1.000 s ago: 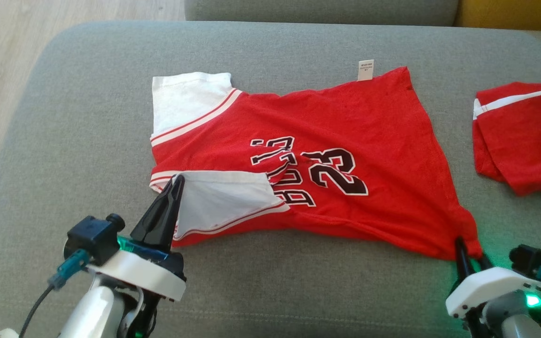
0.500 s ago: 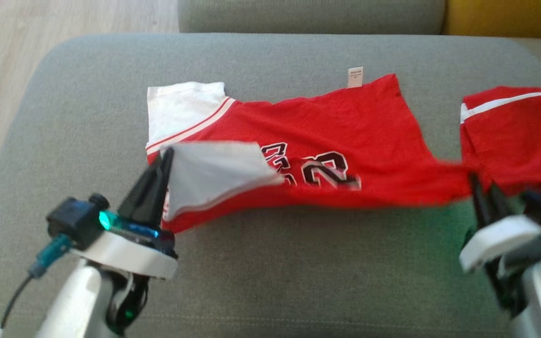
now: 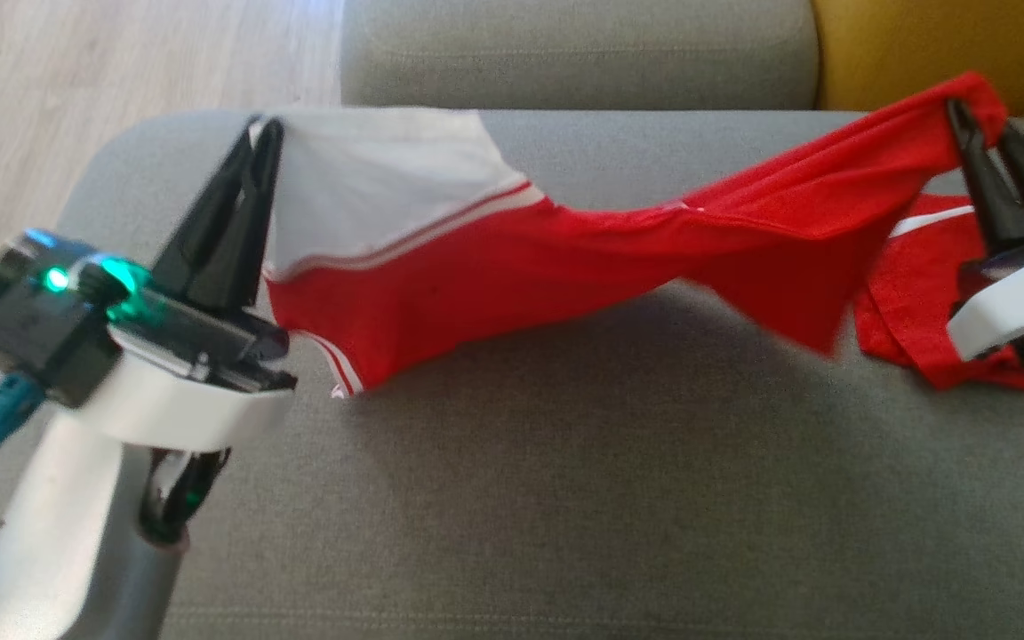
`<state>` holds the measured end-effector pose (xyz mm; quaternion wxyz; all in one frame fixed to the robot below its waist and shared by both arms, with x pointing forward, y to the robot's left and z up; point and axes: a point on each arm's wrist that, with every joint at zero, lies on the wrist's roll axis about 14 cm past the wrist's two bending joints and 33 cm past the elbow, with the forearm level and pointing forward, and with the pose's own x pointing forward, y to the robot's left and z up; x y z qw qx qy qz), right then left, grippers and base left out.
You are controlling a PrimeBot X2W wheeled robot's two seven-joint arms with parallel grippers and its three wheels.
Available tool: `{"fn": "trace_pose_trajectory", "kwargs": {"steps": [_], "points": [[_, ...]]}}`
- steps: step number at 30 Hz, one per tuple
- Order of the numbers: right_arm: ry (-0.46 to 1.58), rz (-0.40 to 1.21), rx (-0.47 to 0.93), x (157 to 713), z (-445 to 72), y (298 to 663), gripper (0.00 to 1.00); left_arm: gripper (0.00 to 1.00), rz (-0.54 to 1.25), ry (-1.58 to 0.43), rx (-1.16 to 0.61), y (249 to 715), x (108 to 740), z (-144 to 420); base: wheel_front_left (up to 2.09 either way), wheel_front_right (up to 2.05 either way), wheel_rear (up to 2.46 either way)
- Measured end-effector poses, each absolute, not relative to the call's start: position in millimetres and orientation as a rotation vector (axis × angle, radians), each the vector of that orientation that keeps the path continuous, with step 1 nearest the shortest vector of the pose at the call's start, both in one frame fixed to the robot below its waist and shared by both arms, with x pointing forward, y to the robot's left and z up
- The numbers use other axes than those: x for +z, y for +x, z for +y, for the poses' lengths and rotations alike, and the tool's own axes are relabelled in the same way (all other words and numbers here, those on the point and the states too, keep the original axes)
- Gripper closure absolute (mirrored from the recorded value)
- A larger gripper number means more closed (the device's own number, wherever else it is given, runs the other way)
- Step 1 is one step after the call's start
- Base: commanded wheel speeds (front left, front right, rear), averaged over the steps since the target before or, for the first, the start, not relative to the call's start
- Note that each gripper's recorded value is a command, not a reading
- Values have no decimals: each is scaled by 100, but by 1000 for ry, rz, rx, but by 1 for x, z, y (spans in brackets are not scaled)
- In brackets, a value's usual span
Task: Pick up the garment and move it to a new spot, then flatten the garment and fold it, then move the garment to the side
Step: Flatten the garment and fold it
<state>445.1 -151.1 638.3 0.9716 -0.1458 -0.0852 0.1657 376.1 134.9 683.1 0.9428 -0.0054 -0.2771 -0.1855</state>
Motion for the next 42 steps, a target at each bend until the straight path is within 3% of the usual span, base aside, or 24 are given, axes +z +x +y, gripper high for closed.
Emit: {"fn": "trace_pose_trajectory", "kwargs": {"steps": [10,19,25,30,34,38,42], "points": [[-399,-278,291,706,-164,415,100,100,-759,122,-450,332,767,124,0,0,0],[-392,-210,280,700,-167,428,100,100,-866,198,-465,343,823,123,0,0,0],[-356,-169,348,707,-137,493,100,100,-776,221,-481,425,824,127,0,0,0],[-338,-218,385,733,-104,579,100,100,-699,339,-449,523,813,140,0,0,0],[-336,-292,332,738,-100,643,100,100,-691,335,-329,597,811,174,0,0,0],[-327,-338,273,718,-110,685,100,100,-718,316,-273,637,816,183,0,0,0],[-300,-345,249,688,-113,703,100,100,-723,287,-289,650,812,172,0,0,0]]}}
